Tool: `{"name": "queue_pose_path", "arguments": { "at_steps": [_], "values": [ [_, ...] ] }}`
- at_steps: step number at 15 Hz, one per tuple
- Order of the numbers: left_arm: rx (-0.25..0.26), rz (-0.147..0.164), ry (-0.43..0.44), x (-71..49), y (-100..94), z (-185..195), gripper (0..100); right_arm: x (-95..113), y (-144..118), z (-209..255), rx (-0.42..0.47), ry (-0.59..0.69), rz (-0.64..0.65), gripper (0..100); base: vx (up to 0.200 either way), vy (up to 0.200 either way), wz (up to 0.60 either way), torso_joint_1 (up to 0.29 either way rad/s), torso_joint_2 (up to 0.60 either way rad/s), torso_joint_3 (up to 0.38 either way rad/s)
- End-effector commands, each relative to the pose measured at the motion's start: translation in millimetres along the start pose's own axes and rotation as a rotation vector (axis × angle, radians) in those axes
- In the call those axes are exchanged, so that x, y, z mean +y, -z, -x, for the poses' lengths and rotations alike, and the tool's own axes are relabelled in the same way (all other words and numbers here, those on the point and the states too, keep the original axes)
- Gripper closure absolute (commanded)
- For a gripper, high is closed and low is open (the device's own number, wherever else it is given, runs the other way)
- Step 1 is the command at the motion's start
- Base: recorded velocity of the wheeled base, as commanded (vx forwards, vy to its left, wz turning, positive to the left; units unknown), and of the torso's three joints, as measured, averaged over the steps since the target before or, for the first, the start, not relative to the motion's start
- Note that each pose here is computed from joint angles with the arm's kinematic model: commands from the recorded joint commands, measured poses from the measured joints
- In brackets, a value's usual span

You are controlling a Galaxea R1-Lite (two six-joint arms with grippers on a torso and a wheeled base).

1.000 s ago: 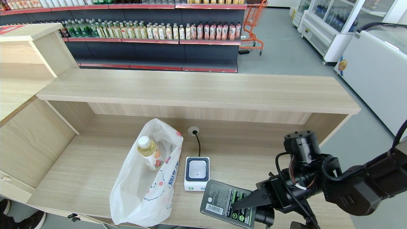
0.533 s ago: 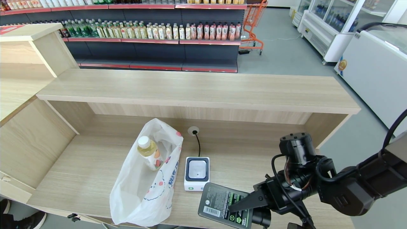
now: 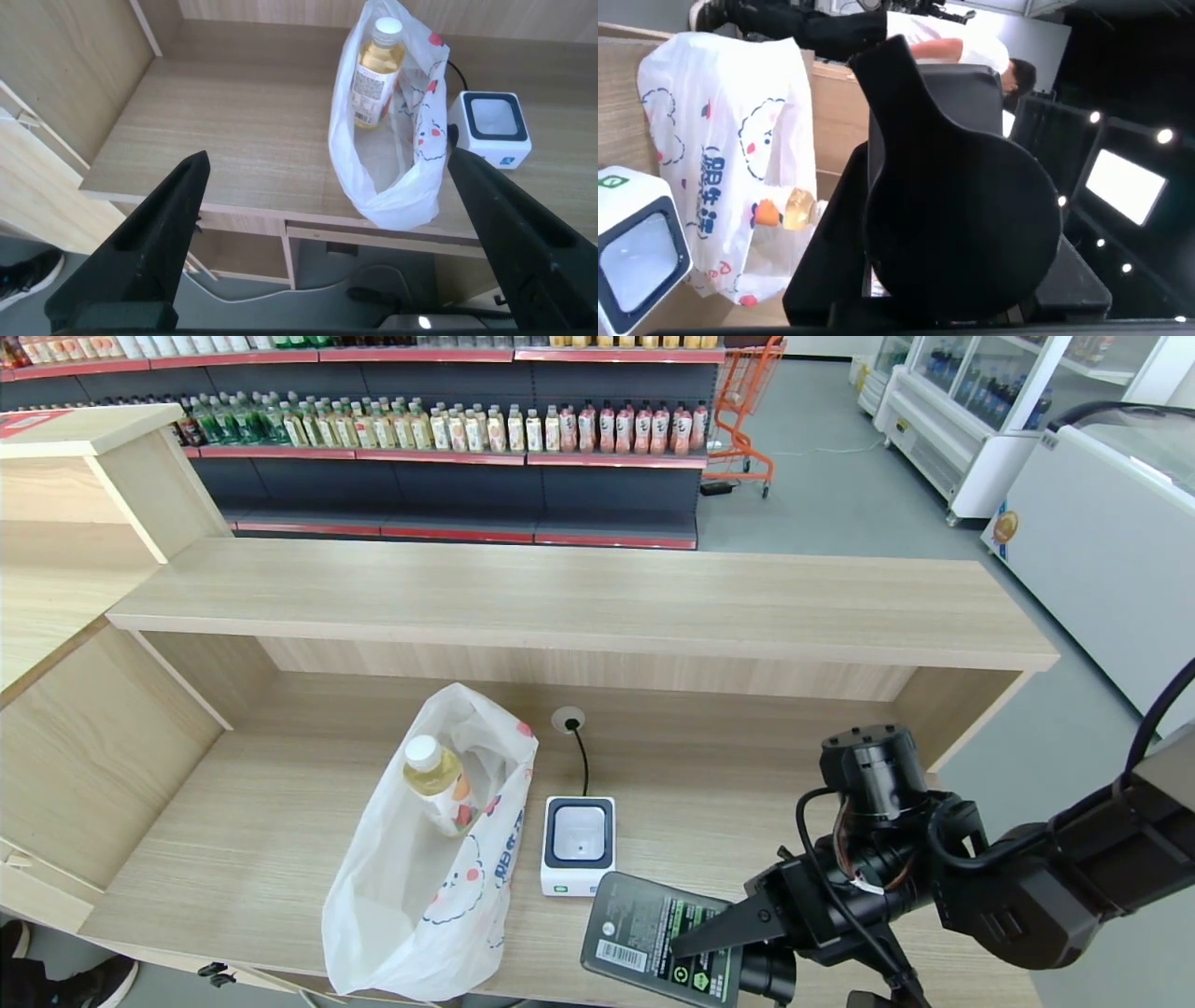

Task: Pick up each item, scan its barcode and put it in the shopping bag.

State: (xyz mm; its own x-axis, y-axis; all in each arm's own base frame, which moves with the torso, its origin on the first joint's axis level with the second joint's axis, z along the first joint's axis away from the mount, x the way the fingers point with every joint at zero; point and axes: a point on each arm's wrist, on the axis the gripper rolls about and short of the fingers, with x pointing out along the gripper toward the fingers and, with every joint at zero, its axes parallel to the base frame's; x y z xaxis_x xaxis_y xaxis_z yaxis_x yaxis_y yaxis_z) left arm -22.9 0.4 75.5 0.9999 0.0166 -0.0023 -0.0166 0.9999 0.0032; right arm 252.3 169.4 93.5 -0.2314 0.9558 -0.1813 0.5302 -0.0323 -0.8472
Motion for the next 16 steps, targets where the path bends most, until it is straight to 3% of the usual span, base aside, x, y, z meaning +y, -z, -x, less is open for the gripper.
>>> {"name": "queue_pose_path", "arguments": {
  "at_steps": [1, 3, 5, 6, 7, 8, 10, 12, 14, 15, 16],
  "values": [
    [0.001, 0.000, 0.000, 0.0, 0.4, -0.1, 0, -29.1, 4.0, 5.4, 0.018, 0.020, -0.133, 100, 0.000, 0.000, 0.00, 0.000, 0.00, 0.000],
    [0.001, 0.000, 0.000, 0.0, 0.4, -0.1, 0, -57.2, 1.5, 17.4, 0.083, 0.001, -0.346, 100, 0.000, 0.000, 0.00, 0.000, 0.00, 0.000],
    [-0.001, 0.000, 0.000, 0.0, -0.1, 0.1, 0, -80.7, 4.7, 50.4, 0.224, -0.019, -0.376, 100, 0.000, 0.000, 0.00, 0.000, 0.00, 0.000],
    [-0.001, 0.000, 0.000, 0.0, -0.1, 0.1, 0, -78.4, -14.6, 73.5, 0.304, -0.051, -0.638, 100, 0.000, 0.000, 0.00, 0.000, 0.00, 0.000],
    [-0.001, 0.000, 0.000, 0.0, -0.1, 0.1, 0, -83.9, -22.6, 76.1, 0.309, -0.041, -0.784, 100, 0.000, 0.000, 0.00, 0.000, 0.00, 0.000],
    [-0.001, 0.000, 0.000, 0.0, -0.1, 0.1, 0, -98.9, -23.5, 97.1, 0.410, 0.003, -0.992, 100, 0.000, 0.000, 0.00, 0.000, 0.00, 0.000],
    [-0.001, 0.000, 0.000, 0.0, -0.1, 0.1, 0, -109.9, -33.5, 126.3, 0.586, 0.142, -1.438, 100, 0.000, 0.000, 0.00, 0.000, 0.00, 0.000],
    [-0.001, 0.000, 0.000, 0.0, -0.1, 0.1, 0, -105.0, -54.6, 125.8, 0.737, 0.283, -1.882, 100, 0.000, 0.000, 0.00, 0.000, 0.00, 0.000],
    [-0.001, 0.000, 0.000, 0.0, -0.1, 0.1, 0, -99.3, -69.1, 117.8, 0.747, 0.421, -2.268, 100, 0.000, 0.000, 0.00, 0.000, 0.00, 0.000],
    [-0.001, 0.000, 0.000, 0.0, -0.1, 0.1, 0, -99.6, -70.6, 115.0, 0.743, 0.442, -2.326, 100, 0.000, 0.000, 0.00, 0.000, 0.00, 0.000],
    [-0.001, 0.000, 0.000, 0.0, -0.1, 0.1, 0, -102.5, -69.9, 107.2, 0.718, 0.492, -2.462, 100, 0.000, 0.000, 0.00, 0.000, 0.00, 0.000]
  ]
}}
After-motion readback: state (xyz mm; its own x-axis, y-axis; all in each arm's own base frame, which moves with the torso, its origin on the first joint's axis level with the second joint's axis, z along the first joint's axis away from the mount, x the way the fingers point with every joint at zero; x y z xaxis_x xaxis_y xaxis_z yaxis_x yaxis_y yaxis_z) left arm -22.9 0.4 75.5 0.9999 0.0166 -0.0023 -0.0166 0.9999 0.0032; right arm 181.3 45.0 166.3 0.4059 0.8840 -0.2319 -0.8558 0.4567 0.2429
